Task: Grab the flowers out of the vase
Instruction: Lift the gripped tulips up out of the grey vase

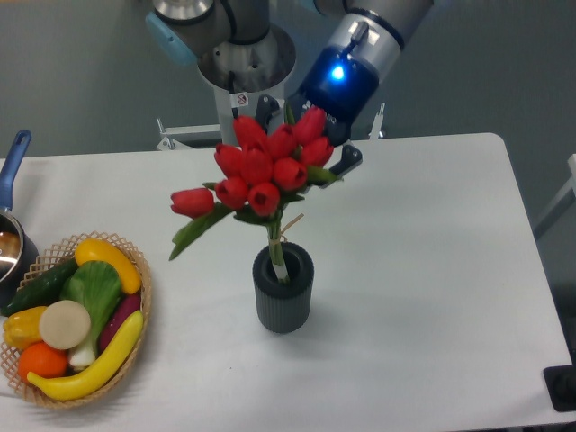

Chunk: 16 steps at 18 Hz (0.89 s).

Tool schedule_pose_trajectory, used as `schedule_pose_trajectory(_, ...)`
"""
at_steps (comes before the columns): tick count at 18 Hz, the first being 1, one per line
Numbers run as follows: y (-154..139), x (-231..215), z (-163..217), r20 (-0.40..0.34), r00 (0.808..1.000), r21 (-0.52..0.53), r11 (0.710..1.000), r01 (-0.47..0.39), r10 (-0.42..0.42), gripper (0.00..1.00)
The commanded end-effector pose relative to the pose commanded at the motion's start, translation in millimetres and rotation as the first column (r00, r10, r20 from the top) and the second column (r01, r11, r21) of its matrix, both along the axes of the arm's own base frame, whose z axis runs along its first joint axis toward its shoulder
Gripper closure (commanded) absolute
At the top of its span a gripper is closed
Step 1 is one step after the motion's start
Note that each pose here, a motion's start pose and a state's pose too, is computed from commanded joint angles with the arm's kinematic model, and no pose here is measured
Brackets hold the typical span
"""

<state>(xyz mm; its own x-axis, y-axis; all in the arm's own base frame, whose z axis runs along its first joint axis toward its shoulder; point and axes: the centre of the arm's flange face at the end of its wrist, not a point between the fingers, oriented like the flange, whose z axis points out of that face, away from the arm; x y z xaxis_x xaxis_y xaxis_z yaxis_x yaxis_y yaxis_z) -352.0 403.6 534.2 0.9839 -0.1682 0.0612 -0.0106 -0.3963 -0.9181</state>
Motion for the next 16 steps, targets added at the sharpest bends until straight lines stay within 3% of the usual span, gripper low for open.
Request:
schedule_pose_trajectory(7, -44.2, -36.8, 12.6, 0.004, 0.996, 0.055, 0.994, -0.089, 0.089, 0.56)
schedule_pose_trajectory(16, -93.4, -159.2, -43.2, -0.059, 0.982, 0.048, 0.983, -0.176, 0.179, 0.56)
